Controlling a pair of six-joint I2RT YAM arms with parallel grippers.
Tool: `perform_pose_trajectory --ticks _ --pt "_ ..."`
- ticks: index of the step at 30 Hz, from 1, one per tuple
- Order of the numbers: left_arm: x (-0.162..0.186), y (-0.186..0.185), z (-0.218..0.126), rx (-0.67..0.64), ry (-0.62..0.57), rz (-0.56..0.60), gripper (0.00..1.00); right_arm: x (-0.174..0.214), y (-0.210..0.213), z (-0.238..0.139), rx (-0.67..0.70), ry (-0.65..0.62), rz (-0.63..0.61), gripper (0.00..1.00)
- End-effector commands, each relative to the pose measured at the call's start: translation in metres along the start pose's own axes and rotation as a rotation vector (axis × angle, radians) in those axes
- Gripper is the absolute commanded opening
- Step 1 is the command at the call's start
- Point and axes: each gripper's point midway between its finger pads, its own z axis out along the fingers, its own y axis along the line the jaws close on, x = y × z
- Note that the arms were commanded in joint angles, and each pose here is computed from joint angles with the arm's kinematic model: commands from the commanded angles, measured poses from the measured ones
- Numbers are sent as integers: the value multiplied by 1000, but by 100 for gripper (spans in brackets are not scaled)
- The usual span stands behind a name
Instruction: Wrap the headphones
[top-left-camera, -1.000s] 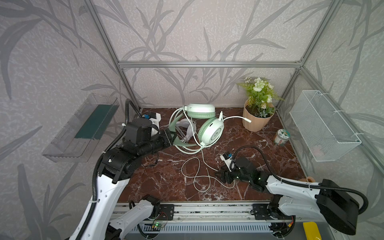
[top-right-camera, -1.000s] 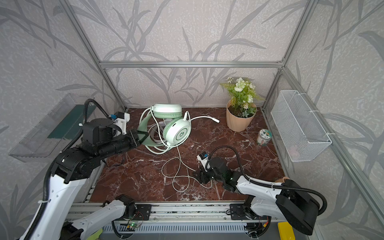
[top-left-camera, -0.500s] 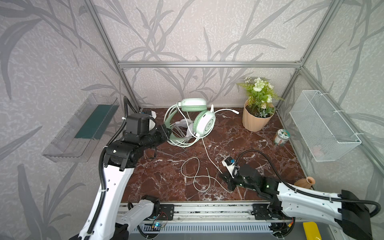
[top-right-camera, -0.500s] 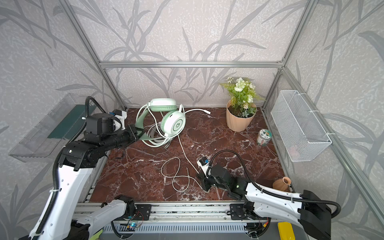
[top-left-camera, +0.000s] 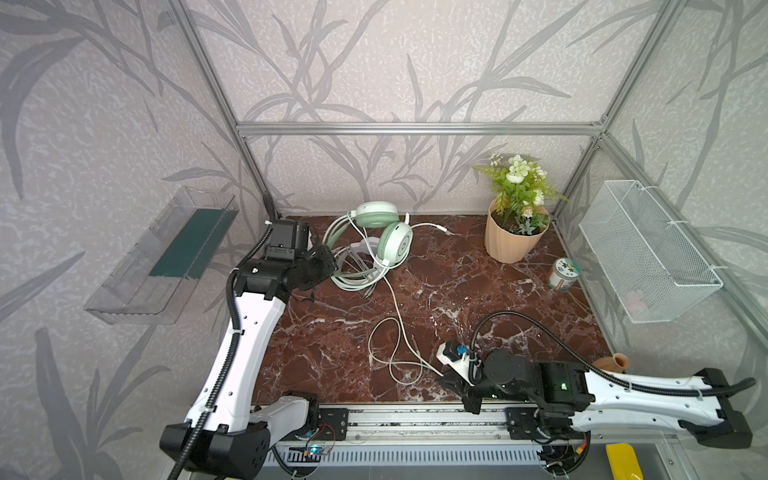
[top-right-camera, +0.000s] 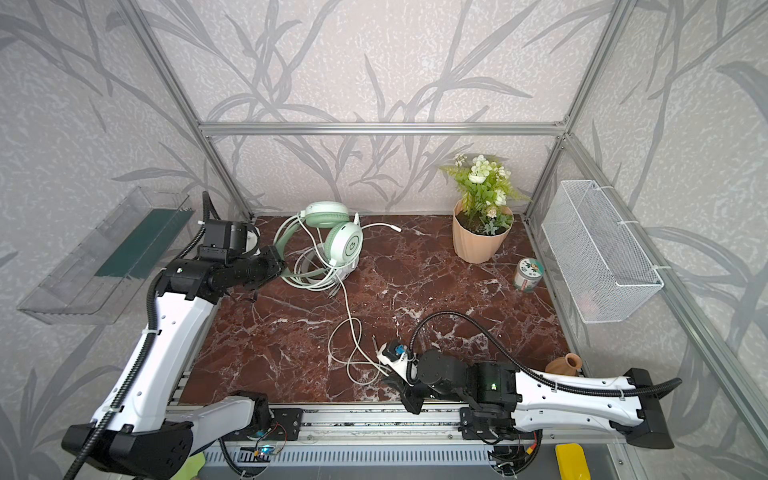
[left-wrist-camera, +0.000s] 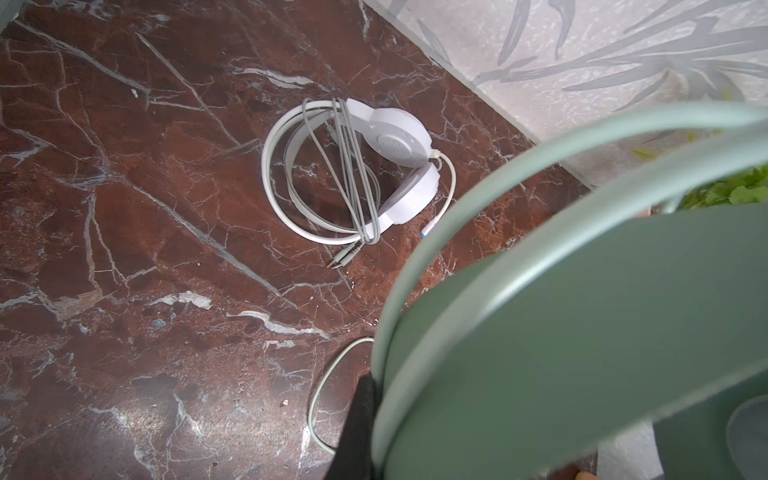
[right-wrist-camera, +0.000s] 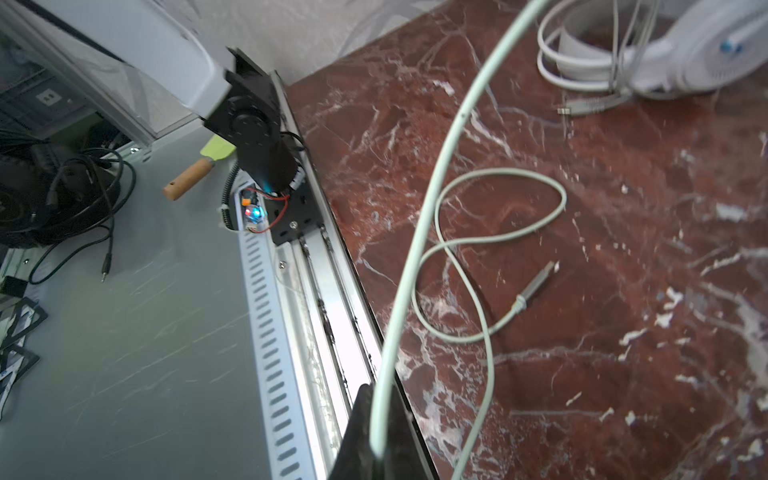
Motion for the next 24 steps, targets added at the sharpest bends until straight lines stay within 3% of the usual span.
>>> perform_pose_trajectory --ticks 1,4,9,15,24 --pt "-1 5 15 -27 -7 31 0 -16 9 -9 52 58 -220 0" --pt "7 15 25 -85 4 75 0 -38 14 -15 85 51 -339 0" --pt "28 26 41 -148 55 145 0 -79 13 -30 136 -102 -481 0" --pt "48 24 44 -304 55 414 0 -113 5 -49 240 -152 -594 0" --pt "89 7 48 -261 142 651 0 -167 -22 -83 462 -186 -719 0"
